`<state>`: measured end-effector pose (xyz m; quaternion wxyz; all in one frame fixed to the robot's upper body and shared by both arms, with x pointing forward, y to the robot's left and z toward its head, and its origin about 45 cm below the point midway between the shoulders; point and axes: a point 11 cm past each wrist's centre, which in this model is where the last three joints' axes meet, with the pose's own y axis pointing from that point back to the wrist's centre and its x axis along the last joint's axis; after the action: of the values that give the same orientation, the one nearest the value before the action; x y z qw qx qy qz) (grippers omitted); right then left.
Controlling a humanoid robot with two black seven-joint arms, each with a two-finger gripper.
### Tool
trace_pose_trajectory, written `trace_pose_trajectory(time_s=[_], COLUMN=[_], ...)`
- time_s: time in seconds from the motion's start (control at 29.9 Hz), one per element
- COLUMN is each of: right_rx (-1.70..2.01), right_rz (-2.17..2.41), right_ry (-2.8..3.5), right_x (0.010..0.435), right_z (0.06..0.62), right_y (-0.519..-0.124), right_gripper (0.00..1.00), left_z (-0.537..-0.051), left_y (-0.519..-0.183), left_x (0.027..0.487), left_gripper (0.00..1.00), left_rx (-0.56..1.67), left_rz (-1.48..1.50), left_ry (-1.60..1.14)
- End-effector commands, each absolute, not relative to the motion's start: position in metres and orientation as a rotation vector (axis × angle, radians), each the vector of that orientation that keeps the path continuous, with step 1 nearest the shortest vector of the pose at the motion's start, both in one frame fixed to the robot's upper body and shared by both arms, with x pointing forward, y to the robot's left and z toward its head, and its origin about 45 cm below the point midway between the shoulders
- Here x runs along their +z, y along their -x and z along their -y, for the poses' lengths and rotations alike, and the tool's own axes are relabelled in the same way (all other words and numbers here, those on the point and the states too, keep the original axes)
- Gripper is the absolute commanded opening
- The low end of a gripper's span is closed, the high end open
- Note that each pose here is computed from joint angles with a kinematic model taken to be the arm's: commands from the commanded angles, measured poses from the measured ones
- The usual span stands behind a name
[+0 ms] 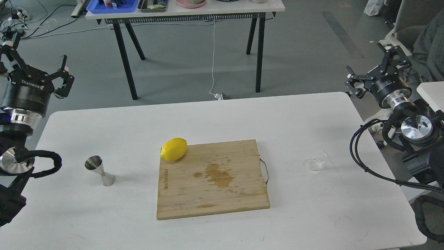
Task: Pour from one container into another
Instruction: 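Lower the left gripper toward the metal jigger on the table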
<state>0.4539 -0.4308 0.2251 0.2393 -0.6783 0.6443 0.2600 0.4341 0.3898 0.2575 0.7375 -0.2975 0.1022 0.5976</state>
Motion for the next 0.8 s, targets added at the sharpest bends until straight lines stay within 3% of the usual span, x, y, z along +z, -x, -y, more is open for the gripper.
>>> trace_pose_trajectory(time_s=[0.0,0.47,0.77], right_rx=[0.710,0.717,0.719], right_rz=[-1.767,-1.762,-1.758], right_ry=[1.855,1.854,1.858], right_x=[0.225,0.223,0.220], right_z=[0.432,0.430,0.432], right_y=[-0.453,-0.453,-0.447], right_gripper=[0.98,0.98,0.98], left_z=[-0.383,-0.406,-0.386], left_y=[-0.435,-0.435,-0.426], left_x=[0.255,0.275,0.286], left_gripper=[1.00,1.00,0.99], left_rx=[1.300,1.314,1.088], left_rz=[-0.234,-0.136,0.246], left_ry=[0.653,0.572,-0.009])
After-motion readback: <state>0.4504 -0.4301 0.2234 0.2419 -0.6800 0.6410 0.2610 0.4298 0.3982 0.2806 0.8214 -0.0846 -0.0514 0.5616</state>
